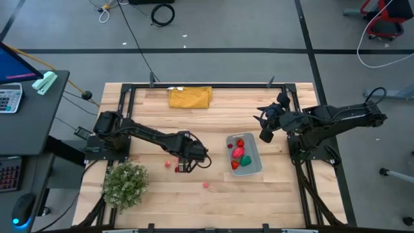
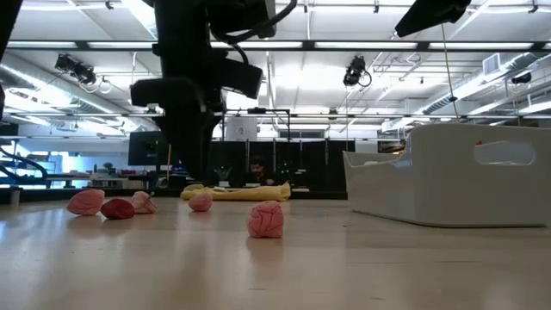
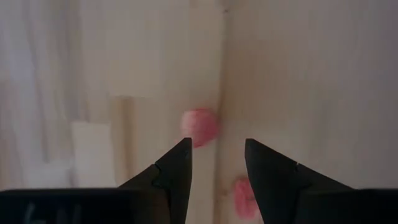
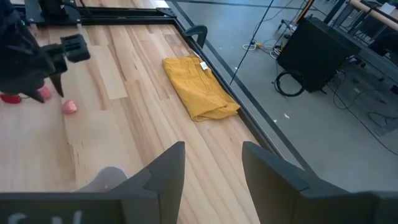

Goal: Pick and placing Produce into tupperware
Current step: Put the pink peach into the gray bin

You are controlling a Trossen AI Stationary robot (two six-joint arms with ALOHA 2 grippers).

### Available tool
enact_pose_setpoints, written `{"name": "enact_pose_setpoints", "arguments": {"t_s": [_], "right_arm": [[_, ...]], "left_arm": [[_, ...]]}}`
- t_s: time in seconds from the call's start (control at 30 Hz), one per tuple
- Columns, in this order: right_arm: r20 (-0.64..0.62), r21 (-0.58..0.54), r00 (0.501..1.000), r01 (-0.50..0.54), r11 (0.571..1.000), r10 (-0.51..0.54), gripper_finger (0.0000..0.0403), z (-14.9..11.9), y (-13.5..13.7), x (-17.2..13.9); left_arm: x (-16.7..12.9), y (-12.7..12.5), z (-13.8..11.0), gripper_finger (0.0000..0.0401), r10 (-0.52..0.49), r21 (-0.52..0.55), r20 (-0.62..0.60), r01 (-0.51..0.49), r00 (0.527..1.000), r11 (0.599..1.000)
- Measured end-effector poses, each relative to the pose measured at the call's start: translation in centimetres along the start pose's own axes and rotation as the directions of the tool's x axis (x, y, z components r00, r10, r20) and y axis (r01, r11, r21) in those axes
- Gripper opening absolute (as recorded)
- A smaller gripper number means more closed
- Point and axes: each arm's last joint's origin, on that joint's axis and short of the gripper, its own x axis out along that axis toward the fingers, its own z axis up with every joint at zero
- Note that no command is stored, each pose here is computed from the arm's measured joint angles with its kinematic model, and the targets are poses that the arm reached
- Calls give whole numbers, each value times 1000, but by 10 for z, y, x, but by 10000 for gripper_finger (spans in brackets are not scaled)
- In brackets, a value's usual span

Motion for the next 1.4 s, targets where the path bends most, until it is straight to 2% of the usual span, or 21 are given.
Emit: {"name": "enact_pose_setpoints", "arguments": {"t_s": [0.1,0.3,0.57,0.8,0.9,1.03,1.17,1.3,1.4], "right_arm": [[0,0,1000,0,1000,0,168,0,0,0],[0,0,1000,0,1000,0,168,0,0,0],[0,0,1000,0,1000,0,169,0,0,0],[0,0,1000,0,1000,0,169,0,0,0],[0,-1,1000,0,1000,0,169,0,0,0],[0,-1,1000,0,1000,0,169,0,0,0],[0,-7,1000,1,1000,-1,169,0,0,0],[0,-8,1000,1,1000,-1,169,0,0,0],[0,-8,1000,1,1000,-1,169,0,0,0]], "left_arm": [[2,-1,-2,153,-34,35,-10,34,999,999],[18,4,-10,143,-29,58,-15,30,999,998],[40,11,-17,135,-13,10,44,12,999,1000],[42,13,-11,131,4,62,101,-10,995,998],[43,14,-9,100,40,78,129,-50,991,996],[43,14,-4,19,61,68,177,-74,982,995],[40,13,5,6,85,5,278,-90,957,996],[30,12,18,4,141,43,363,-168,921,985],[21,13,26,4,167,52,380,-202,910,978]]}}
